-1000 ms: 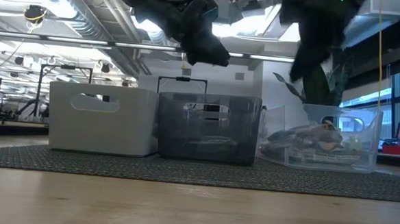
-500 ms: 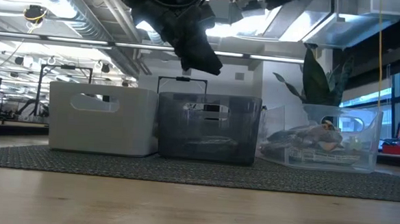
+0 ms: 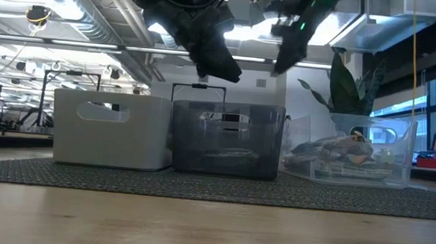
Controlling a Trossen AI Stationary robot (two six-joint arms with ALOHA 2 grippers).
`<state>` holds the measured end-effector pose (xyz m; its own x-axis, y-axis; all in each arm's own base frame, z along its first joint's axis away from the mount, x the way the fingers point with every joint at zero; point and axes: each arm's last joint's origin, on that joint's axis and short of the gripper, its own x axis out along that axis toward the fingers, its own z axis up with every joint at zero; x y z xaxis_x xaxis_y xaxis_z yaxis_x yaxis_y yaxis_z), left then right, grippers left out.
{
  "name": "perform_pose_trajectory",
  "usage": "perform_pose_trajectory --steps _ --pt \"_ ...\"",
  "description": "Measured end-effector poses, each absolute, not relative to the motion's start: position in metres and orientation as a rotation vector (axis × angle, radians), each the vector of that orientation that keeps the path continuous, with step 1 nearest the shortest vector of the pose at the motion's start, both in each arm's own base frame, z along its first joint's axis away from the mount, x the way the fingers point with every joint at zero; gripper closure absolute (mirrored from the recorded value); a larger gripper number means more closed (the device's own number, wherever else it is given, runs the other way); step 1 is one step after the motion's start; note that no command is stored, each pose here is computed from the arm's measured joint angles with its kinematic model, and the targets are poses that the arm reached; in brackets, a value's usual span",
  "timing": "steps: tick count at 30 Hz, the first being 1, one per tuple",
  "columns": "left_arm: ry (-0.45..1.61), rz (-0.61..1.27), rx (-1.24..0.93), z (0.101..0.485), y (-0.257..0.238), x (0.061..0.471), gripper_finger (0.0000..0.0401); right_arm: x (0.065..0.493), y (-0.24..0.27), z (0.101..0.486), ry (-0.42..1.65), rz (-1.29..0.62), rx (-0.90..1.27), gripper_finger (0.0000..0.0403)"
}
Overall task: Pick and place Granola Bars by type
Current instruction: Put the red granola bar into the gray bin
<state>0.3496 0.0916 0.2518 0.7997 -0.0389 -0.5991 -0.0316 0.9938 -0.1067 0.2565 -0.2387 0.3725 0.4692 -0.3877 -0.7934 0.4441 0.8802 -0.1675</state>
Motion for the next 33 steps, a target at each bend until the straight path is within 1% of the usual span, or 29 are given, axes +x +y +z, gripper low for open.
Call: perform_pose_trajectory --steps 5,9,19,26,29,33 --pt "0.672 -0.008 -0.112 0.25 0.091 0.348 0.0255 0.272 -0.295 0.326 1.023 -0.436 0.148 0.0192" --pt "0.677 -0.01 -0.108 0.249 0.091 0.348 0.0253 0.282 -0.324 0.287 1.114 -0.403 0.178 0.0192" --pt "0.725 -0.019 -0.104 0.246 0.09 0.345 0.0253 0.299 -0.343 0.21 1.292 -0.271 0.227 0.0192" --pt "0.751 -0.024 -0.1 0.244 0.09 0.343 0.0252 0.302 -0.346 0.176 1.377 -0.147 0.18 0.0192" --pt "0.763 -0.038 -0.071 0.243 0.09 0.342 0.0254 0.302 -0.347 0.171 1.386 -0.114 0.146 0.0192" --pt "0.772 -0.042 -0.066 0.242 0.09 0.341 0.0251 0.304 -0.348 0.171 1.377 -0.121 0.125 0.0192"
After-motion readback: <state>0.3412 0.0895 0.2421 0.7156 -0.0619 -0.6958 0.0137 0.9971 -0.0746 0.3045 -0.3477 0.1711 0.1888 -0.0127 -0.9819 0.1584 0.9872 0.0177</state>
